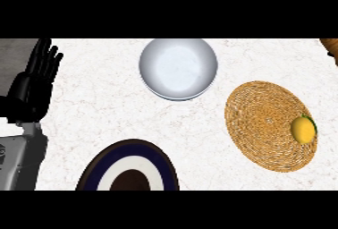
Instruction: Pick the croissant from the placemat and place it in the bowl
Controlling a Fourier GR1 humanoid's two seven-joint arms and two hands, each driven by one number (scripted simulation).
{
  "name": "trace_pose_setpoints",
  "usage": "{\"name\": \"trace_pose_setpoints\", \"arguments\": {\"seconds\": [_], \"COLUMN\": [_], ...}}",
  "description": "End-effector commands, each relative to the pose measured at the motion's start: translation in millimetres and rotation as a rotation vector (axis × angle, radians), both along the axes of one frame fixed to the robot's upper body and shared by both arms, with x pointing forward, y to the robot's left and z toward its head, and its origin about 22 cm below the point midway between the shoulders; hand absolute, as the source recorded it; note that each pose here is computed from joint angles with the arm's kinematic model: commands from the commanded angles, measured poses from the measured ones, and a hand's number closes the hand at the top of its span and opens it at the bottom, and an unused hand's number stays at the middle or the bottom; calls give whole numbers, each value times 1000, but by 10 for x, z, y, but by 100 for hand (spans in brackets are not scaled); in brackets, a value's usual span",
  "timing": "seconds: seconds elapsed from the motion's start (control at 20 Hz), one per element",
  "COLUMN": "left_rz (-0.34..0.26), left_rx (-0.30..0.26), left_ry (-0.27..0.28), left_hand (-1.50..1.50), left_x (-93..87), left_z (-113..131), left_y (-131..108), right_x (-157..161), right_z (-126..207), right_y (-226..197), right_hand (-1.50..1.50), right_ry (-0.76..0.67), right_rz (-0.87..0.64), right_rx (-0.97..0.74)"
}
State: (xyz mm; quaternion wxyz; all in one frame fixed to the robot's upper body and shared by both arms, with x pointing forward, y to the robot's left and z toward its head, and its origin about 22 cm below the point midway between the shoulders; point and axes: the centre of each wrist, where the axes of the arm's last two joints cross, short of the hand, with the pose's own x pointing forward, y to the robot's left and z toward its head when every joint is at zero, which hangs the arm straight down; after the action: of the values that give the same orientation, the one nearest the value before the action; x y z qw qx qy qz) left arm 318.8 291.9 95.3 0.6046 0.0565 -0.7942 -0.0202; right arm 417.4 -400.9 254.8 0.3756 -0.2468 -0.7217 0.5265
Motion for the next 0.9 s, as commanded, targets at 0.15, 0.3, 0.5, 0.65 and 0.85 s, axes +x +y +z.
{"name": "trace_pose_setpoints", "arguments": {"seconds": [0.15,0.3,0.5,0.65,0.85], "left_rz": [21,23,27,42,69], "left_rx": [2,14,9,4,3], "left_ry": [4,15,23,5,26], "left_hand": [0,0,0,0,0], "left_x": [-25,-16,-26,-5,-92], "left_z": [-56,-8,-100,27,-37], "left_y": [69,78,120,109,170], "right_x": [210,340,450,532,603], "right_z": [311,357,555,541,428], "right_y": [260,569,965,1293,1764], "right_hand": [150,150,150,150,150], "right_ry": [105,148,212,235,271], "right_rz": [229,272,316,329,383], "right_rx": [225,220,207,181,110]}}
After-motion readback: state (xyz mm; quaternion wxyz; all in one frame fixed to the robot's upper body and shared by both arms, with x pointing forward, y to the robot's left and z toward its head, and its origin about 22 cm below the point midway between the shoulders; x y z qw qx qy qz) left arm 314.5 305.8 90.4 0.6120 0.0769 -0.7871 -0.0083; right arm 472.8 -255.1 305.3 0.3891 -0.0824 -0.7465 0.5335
